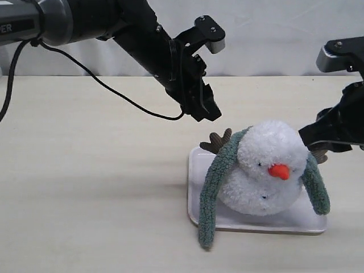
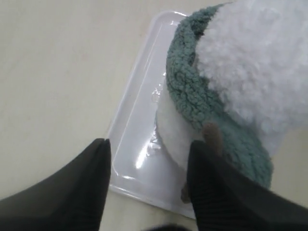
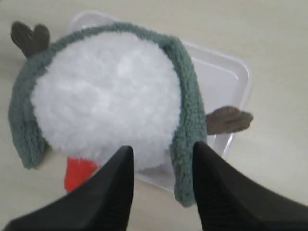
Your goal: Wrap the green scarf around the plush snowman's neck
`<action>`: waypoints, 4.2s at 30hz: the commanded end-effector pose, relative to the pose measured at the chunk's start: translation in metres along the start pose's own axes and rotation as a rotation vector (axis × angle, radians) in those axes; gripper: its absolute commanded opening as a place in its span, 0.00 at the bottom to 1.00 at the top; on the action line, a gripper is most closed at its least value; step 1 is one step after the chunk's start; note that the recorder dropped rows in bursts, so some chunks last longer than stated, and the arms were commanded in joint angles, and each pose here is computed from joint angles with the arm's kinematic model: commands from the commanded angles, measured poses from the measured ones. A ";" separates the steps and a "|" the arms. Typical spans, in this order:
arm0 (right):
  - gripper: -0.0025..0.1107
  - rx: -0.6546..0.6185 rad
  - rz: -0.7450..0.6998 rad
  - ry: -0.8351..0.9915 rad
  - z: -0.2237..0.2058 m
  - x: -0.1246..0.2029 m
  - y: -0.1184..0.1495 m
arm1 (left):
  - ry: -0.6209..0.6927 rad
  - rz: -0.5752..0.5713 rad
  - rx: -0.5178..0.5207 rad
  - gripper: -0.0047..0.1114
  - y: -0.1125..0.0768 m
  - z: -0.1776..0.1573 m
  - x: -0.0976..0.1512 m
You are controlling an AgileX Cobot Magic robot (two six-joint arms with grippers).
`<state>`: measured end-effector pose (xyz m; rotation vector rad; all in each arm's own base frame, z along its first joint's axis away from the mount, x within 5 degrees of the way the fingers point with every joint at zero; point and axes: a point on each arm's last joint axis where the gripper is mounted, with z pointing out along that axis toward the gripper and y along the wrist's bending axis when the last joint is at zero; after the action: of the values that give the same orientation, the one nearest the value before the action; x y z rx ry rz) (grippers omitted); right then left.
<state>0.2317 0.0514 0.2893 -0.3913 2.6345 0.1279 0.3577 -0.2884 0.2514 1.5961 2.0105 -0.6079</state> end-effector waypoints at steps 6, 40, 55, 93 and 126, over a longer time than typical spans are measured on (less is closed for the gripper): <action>0.51 0.035 -0.023 0.147 0.041 0.017 -0.007 | 0.137 -0.081 0.164 0.40 -0.020 -0.021 0.007; 0.26 0.083 -0.047 0.133 0.070 0.017 -0.014 | -0.022 -0.148 0.280 0.40 -0.048 0.048 0.075; 0.06 0.066 -0.062 0.091 0.052 0.016 -0.010 | -0.134 -0.155 0.255 0.40 -0.061 0.085 0.064; 0.50 0.109 -0.027 0.123 0.028 0.020 -0.012 | -0.173 -0.151 0.176 0.41 -0.054 0.086 0.060; 0.45 0.126 0.025 0.119 0.087 0.049 -0.015 | -0.168 -0.140 0.191 0.41 -0.056 0.086 0.060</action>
<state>0.2321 0.0384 0.1892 -0.3511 2.7457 -0.0672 0.3019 -0.3071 0.1470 1.4715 2.0017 -0.9600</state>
